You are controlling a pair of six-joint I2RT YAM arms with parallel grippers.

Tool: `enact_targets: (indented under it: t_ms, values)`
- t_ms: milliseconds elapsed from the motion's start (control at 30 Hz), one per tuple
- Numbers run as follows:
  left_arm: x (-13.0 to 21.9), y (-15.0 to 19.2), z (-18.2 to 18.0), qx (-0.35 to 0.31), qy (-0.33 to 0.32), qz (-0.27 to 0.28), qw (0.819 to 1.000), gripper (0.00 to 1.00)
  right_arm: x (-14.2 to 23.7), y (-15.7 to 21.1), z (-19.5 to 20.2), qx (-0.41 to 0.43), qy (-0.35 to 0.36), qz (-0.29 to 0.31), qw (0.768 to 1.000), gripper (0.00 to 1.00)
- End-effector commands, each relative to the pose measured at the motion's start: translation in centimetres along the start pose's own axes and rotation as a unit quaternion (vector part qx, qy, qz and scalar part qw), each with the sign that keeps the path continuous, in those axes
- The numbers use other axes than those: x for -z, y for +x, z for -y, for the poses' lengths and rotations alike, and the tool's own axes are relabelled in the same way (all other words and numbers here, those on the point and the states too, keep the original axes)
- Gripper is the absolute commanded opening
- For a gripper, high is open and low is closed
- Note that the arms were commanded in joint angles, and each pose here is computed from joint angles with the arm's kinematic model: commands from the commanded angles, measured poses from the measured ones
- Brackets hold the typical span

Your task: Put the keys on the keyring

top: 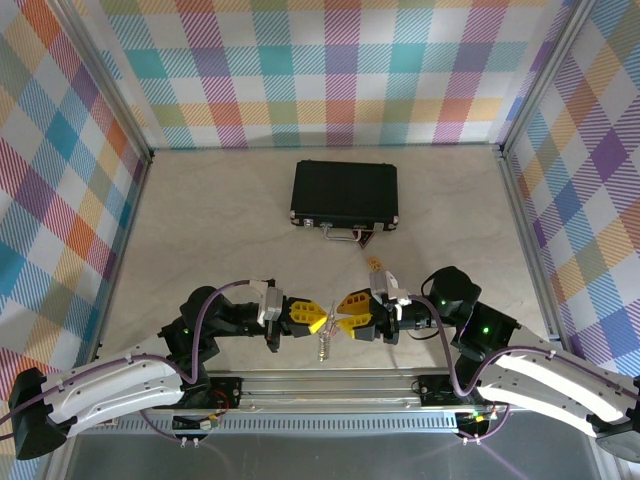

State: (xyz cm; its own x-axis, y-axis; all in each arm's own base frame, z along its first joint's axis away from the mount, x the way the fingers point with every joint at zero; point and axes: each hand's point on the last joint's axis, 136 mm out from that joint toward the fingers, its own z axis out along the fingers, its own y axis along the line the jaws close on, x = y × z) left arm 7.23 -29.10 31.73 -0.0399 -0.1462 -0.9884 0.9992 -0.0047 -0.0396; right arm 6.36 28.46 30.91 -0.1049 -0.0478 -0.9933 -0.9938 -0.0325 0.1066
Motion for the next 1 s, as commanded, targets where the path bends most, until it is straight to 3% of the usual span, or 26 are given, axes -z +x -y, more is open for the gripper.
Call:
enact_targets:
  t_ms: [0,467,833,933,967]
  values:
    - [0.0,-2.1,0.3,-0.022,0.004,0.029,0.999,0.0,-0.1,-0.6,-0.4,0.009,-0.01,0.016,1.0,0.25]
    - [0.0,-1.8,0.2,-0.02,0.001,0.022,1.0,0.0,-0.9,-0.5,-0.5,0.008,-0.021,0.012,1.0,0.24]
    - [0.1,-1.5,0.0,-0.023,-0.008,0.009,1.0,0.0,-0.7,-0.2,-0.1,0.005,-0.001,-0.014,1.0,0.0]
    - [0.0,-0.8,-0.4,-0.018,-0.018,-0.016,1.0,0.0,-0.5,-0.1,0.1,0.004,0.006,-0.035,0.999,0.0]
    - [-0.1,-0.4,-0.8,-0.014,-0.026,-0.032,0.999,0.05,-0.4,0.1,0.2,0.005,0.011,-0.045,0.999,0.0]
